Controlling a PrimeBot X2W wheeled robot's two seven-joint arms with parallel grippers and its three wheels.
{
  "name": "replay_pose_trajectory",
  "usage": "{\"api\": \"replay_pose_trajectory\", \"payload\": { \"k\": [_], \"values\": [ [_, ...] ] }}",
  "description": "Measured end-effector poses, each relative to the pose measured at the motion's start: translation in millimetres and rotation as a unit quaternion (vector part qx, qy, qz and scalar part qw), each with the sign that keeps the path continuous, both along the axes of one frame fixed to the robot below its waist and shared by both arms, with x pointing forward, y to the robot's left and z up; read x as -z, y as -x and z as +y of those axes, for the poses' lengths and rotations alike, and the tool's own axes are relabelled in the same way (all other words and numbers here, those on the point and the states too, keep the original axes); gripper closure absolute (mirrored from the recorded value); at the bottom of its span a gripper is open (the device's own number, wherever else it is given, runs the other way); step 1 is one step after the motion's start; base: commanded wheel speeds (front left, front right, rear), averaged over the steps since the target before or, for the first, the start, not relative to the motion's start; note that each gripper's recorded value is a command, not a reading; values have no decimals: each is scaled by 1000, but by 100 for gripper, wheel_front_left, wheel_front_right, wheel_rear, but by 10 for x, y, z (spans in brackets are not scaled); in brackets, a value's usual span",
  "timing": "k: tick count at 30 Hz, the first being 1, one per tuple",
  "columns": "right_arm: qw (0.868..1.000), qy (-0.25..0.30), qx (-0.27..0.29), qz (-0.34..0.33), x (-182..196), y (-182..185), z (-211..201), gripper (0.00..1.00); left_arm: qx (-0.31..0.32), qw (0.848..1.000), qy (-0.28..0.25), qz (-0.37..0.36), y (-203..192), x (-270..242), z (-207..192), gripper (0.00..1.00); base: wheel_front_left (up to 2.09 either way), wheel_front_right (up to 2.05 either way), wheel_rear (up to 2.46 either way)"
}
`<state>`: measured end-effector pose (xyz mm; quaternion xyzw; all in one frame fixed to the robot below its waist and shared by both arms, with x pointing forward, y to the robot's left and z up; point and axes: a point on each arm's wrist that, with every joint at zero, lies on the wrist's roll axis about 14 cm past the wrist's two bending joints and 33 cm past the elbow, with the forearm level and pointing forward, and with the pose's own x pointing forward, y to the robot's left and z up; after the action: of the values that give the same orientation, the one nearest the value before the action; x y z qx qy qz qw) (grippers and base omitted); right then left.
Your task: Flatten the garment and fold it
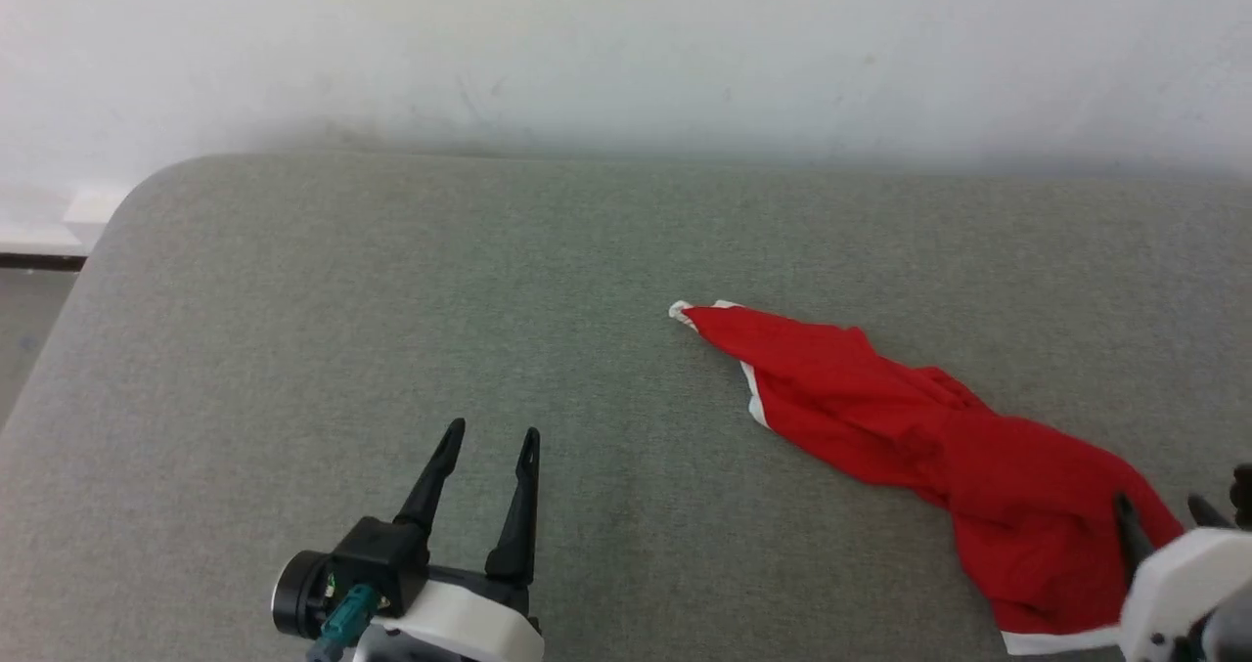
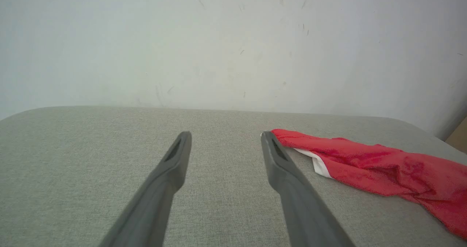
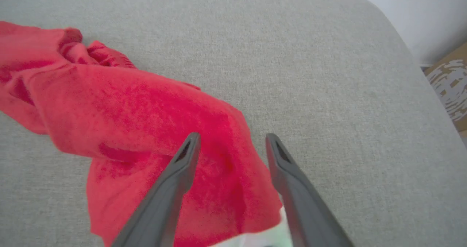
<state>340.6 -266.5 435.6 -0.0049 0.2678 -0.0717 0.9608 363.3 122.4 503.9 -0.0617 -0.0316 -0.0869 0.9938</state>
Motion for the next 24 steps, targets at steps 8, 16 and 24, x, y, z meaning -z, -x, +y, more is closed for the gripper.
{"api": "replay_pose_trajectory", "payload": {
  "k": [8, 16, 24],
  "values": [
    [983, -18, -44, -175, -563, -297, 405, 0, 69, 997, 8, 34, -32, 209, -386, 0, 0, 0, 0],
    [976, -19, -31, -216, -606, -317, 369, 0, 194, 968, -14, 160, -256, 548, -1104, 0, 0, 0, 0],
    [972, -2, -2, -234, -634, -353, 159, 0, 236, 938, -51, 248, -663, 769, -1504, 0, 0, 0, 0]
  ]
}}
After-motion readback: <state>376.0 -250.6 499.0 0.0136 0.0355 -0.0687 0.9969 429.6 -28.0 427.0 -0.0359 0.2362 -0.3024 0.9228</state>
